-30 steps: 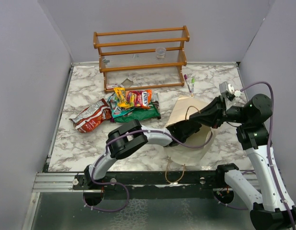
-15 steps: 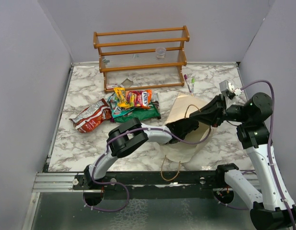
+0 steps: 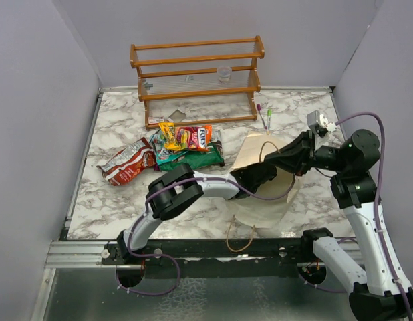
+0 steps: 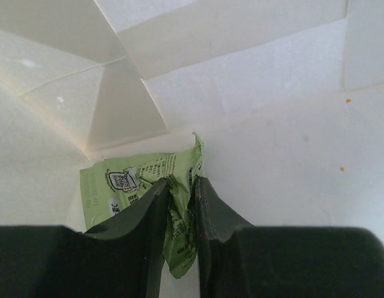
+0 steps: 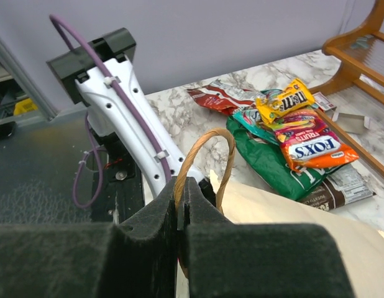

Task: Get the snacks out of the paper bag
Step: Take out the snack from the paper bag, then place the snack at the center of the board.

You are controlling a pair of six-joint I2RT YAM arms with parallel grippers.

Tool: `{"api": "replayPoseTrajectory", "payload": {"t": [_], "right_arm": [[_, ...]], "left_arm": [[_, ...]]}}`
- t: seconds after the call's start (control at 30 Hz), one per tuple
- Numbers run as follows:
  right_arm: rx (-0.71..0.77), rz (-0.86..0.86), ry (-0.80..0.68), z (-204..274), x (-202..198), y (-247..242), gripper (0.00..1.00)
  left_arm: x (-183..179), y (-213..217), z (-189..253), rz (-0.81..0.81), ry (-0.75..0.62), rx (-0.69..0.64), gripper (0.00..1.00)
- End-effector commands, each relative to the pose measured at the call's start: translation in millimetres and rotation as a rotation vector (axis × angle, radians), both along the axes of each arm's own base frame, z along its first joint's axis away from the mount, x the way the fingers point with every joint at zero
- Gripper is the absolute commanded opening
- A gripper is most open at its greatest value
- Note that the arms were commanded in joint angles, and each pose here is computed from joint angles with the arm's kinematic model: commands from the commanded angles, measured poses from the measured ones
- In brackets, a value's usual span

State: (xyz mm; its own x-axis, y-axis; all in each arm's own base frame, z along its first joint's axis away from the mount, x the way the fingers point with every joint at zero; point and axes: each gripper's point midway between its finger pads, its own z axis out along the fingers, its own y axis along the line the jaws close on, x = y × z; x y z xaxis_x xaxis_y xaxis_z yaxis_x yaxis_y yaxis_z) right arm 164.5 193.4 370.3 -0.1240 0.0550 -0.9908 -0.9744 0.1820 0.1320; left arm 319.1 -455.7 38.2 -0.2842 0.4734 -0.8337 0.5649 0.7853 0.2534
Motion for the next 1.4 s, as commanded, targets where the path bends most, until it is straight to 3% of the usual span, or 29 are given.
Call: {"api": "replayPoseTrajectory", "payload": {"t": [0.0, 0.2, 0.47, 0.73, 0.83, 0.93, 1.1, 1.37], "right_arm": [[0.003, -0.129, -0.021, 8.6, 14.5, -5.3, 0.02], [0.01, -0.281, 0.004, 3.4, 40.3, -14.3, 0.02], [0.035, -0.464, 0.007, 6.6, 72.7, -29.2, 0.02], [0.054, -0.646, 0.018, 2.1, 95.2, -49.8, 0.02], [0.053, -0.655, 0.012, -0.9, 96.6, -51.2, 0.02], [0.043, -0.658, 0.006, -4.5, 97.7, -51.7, 0.02], [0.032, -0.654, 0.002, -7.6, 97.1, -51.6, 0.02], [0.026, -0.656, 0.002, -10.6, 96.1, -52.1, 0.02]], "left_arm": [[-18.7, -8.0, 34.1, -0.072, 0.037, -0.047, 0.06], [-46.9, -8.6, 65.9, -0.163, 0.091, -0.106, 0.0], [-119.2, 11.0, 98.4, -0.424, 0.211, -0.154, 0.0], [-192.1, 59.9, 197.8, -0.778, 0.156, -0.286, 0.0], [-202.1, 88.6, 240.3, -0.811, 0.064, -0.315, 0.0], [-184.3, 121.3, 276.4, -0.696, -0.074, -0.304, 0.0], [-134.0, 181.6, 310.6, -0.358, -0.261, -0.202, 0.0], [-72.1, 293.1, 303.2, 0.368, -0.436, -0.112, 0.0]]}}
